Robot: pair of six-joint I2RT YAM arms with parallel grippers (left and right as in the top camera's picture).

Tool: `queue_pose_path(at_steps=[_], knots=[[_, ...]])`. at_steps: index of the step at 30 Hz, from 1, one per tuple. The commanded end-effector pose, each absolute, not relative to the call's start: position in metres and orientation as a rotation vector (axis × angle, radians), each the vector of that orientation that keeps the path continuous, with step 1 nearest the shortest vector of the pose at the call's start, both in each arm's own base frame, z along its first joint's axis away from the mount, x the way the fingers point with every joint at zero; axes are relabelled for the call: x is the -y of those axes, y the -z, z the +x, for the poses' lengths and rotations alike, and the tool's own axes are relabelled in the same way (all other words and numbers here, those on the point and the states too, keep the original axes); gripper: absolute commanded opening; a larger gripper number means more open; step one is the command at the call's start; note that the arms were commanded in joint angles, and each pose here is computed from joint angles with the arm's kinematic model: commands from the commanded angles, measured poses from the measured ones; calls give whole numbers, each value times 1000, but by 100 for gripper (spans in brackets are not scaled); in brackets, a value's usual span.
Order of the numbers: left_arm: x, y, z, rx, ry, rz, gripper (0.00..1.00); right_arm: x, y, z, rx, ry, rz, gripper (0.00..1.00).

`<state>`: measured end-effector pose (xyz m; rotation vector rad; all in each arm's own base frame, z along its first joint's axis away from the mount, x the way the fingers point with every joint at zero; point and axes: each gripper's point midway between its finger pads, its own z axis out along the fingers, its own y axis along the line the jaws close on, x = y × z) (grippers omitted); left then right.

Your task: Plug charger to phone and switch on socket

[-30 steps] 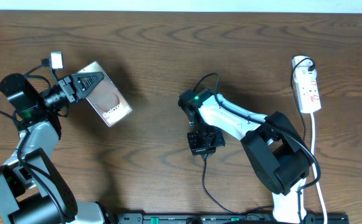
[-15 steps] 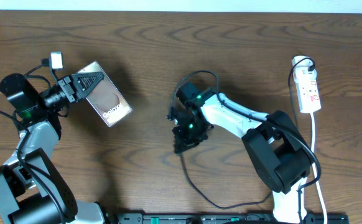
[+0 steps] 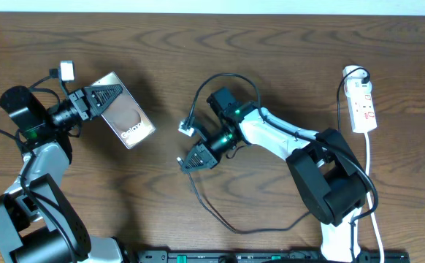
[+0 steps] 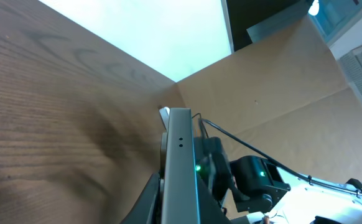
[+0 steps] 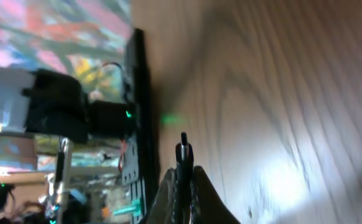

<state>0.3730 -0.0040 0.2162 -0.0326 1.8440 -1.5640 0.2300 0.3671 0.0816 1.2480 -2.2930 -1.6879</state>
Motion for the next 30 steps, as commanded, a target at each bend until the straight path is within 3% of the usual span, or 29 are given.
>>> queue_pose_path(at_steps=[1,30], knots=[[12,-227,369,-1833,1564,51,8,-377,-109,227,2101,1938,1312,1],[60,-228,364,-1868,1666,157,8,-390,-137,237,1966,2128,1391,1]])
